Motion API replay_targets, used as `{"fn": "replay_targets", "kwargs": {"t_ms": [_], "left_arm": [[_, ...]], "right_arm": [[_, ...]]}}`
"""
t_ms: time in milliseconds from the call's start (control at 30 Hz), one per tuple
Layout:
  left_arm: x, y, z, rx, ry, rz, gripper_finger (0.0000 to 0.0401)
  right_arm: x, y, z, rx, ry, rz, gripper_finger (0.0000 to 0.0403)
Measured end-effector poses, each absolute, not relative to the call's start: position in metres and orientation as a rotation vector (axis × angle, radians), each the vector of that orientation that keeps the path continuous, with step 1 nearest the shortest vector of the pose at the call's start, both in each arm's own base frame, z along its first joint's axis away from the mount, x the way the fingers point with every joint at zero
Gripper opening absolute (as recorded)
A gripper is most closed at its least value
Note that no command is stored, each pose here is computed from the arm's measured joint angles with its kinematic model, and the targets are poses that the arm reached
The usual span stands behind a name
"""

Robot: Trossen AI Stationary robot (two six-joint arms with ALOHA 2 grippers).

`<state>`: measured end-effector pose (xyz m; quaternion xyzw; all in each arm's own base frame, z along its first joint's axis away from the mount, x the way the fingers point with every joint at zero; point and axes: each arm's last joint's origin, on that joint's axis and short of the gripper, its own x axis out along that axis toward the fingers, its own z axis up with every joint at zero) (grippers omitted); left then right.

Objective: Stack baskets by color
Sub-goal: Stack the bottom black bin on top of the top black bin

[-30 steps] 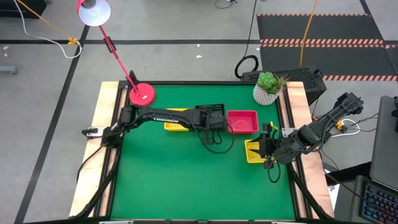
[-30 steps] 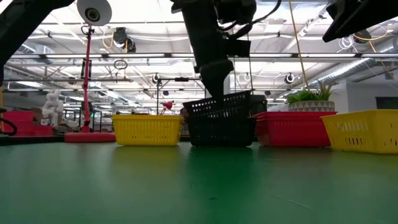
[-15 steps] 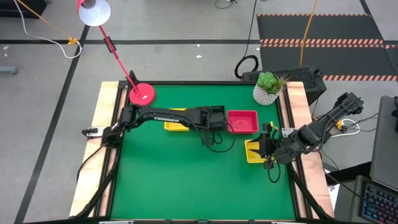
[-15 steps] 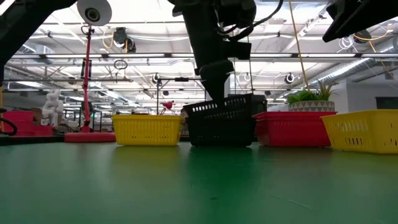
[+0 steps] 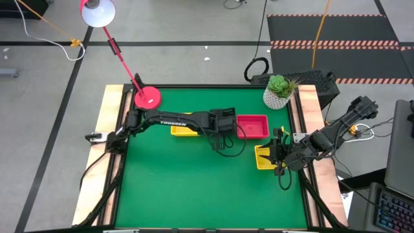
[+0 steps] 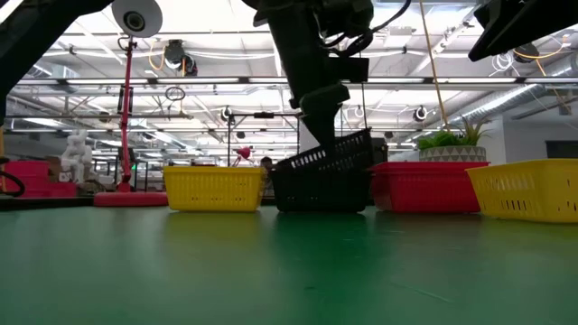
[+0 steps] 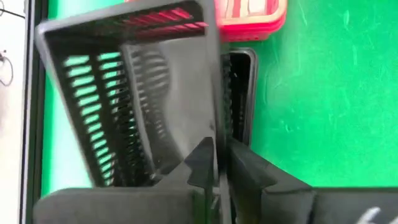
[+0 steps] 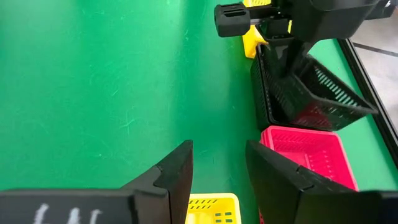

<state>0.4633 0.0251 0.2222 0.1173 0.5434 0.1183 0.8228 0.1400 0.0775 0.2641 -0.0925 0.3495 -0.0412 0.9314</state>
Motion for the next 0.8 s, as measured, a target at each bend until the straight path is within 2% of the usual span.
{"fn": "replay_targets", "kwargs": {"t_ms": [200,533,800], "left_arm": [[0.463,0.0248,0.2221,0.252,1.159,0.252,0.008],[0.4616,0.0235,0.2213,0.239,1.173,0.257,0.0071],[0.4627,0.0242,0.2219,0.264,1.162,0.268,0.0128]], "right_arm": [[0.14,0.0774,0.2641,-0.189,0.716,-0.085,0.0143],[0.14,0.0775,0.2641,-0.191,0.716,-0.084,0.0143],[0.14,0.0775,0.2641,-0.187,0.716,-0.085,0.0143]]}}
